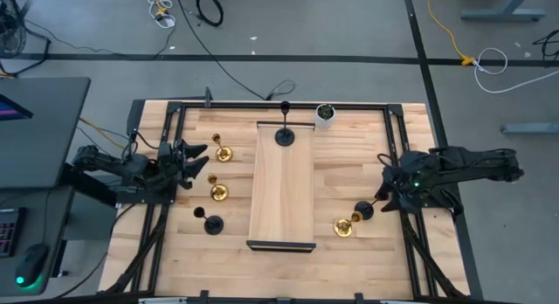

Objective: Pick & Place candle stick holders
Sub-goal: Align the middle right black candle holder with the black candle holder on the shelf

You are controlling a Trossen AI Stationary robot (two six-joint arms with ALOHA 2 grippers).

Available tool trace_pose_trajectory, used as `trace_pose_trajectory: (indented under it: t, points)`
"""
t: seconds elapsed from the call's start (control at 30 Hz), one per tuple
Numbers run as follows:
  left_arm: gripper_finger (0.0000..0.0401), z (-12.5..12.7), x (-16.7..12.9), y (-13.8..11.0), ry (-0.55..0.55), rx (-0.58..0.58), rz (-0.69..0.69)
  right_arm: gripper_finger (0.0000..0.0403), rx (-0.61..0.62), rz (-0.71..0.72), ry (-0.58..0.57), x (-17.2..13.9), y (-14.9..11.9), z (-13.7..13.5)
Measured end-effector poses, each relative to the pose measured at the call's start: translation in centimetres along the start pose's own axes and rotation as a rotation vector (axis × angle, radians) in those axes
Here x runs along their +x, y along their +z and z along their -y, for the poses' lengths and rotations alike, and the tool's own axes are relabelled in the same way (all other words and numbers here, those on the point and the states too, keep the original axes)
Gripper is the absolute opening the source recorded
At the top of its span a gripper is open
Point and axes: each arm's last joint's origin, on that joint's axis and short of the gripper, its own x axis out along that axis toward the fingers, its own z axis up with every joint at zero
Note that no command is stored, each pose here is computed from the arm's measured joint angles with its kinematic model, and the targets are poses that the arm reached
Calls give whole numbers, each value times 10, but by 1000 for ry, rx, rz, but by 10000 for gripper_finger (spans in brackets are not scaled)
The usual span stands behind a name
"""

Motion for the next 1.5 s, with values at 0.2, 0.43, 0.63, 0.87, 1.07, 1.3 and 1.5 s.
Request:
trace_pose_trajectory:
  t: [0.2,0.43,0.63,0.87,1.07,1.3,1.5]
  points:
    - [252,0,0,0,1,0,0,297,0,56,15,8,3,2]
    - [252,0,0,0,1,-1,1,297,40,66,20,18,2,8]
    - [252,0,0,0,1,-1,1,297,67,81,21,29,-1,14]
    - [252,0,0,0,1,-1,1,273,55,92,27,35,-2,18]
    - [252,0,0,0,1,-1,1,191,53,93,23,36,-2,18]
    - [252,0,0,0,1,-1,1,53,53,99,9,36,-2,18]
    - [252,0,0,0,1,-1,1,21,76,126,-42,36,-1,20]
